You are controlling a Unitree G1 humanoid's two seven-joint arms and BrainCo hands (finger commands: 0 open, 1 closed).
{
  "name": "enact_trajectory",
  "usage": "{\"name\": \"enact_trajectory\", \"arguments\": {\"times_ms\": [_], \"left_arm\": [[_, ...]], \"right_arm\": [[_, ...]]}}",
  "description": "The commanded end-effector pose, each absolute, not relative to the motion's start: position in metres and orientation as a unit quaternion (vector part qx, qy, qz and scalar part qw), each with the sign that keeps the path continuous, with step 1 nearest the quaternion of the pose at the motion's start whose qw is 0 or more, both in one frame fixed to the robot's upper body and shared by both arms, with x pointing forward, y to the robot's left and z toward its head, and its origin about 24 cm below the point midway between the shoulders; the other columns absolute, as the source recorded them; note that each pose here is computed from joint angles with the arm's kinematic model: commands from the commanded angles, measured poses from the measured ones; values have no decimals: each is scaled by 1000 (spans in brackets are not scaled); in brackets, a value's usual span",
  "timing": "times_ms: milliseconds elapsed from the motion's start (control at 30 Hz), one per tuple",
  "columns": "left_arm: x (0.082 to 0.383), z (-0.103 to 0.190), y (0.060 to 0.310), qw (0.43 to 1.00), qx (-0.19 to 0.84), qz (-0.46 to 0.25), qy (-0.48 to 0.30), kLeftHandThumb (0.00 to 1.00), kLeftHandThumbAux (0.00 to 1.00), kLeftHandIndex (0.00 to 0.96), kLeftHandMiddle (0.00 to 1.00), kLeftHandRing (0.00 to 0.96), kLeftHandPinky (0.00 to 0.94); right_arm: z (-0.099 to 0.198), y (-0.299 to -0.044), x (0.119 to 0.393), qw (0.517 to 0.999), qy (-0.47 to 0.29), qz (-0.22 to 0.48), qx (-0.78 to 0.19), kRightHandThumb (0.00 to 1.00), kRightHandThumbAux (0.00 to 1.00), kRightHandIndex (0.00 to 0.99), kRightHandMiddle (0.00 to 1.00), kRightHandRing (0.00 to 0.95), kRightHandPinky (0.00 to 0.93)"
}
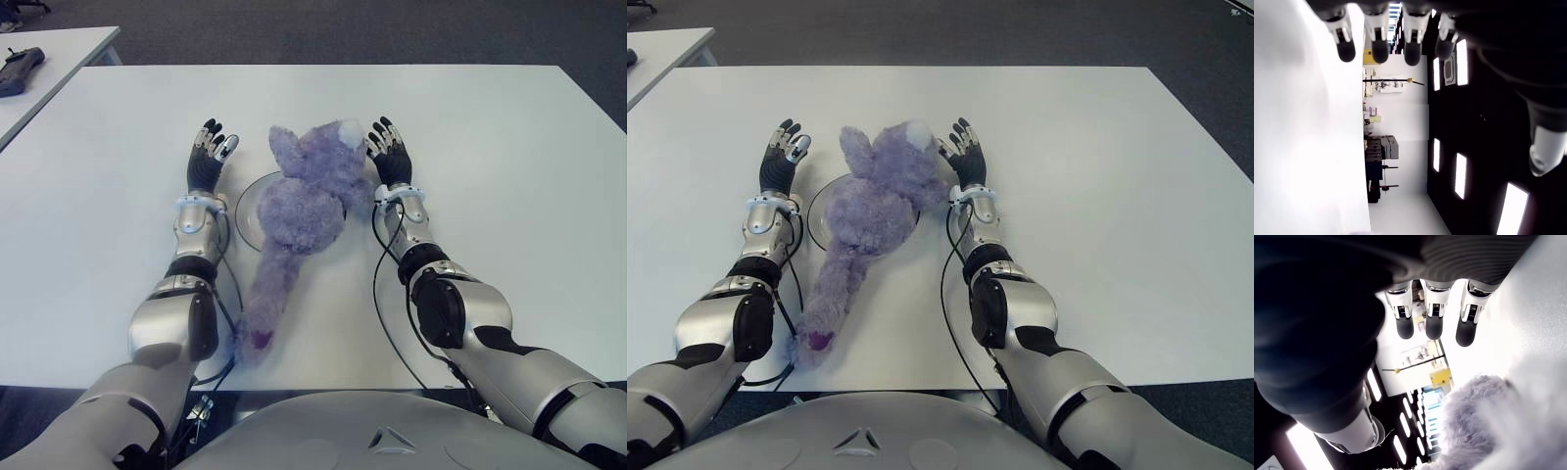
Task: Put the doll into the plate.
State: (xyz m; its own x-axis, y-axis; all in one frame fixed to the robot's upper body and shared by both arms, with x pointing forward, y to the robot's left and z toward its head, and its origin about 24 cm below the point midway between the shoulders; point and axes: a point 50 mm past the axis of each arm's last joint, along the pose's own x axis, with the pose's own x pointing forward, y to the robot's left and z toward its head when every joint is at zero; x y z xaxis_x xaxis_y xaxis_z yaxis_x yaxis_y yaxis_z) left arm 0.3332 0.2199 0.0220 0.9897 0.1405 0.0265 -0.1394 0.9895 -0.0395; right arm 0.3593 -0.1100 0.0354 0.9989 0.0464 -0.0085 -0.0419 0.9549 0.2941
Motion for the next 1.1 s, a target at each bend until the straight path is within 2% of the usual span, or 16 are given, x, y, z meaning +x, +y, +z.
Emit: {"name": "enact_trajectory", "arguments": {"times_ms": [33, 1100], "left_arm": [[233, -95, 183, 964, -105, 136, 204, 3, 544, 42, 78, 60, 49], [235, -94, 182, 963, -99, 140, 206, 27, 576, 27, 60, 41, 35]], "right_arm": [[-65, -97, 284, 958, 213, -9, 190, 381, 869, 38, 35, 47, 112], [-65, -97, 284, 958, 212, -7, 195, 351, 856, 46, 39, 47, 107]]}}
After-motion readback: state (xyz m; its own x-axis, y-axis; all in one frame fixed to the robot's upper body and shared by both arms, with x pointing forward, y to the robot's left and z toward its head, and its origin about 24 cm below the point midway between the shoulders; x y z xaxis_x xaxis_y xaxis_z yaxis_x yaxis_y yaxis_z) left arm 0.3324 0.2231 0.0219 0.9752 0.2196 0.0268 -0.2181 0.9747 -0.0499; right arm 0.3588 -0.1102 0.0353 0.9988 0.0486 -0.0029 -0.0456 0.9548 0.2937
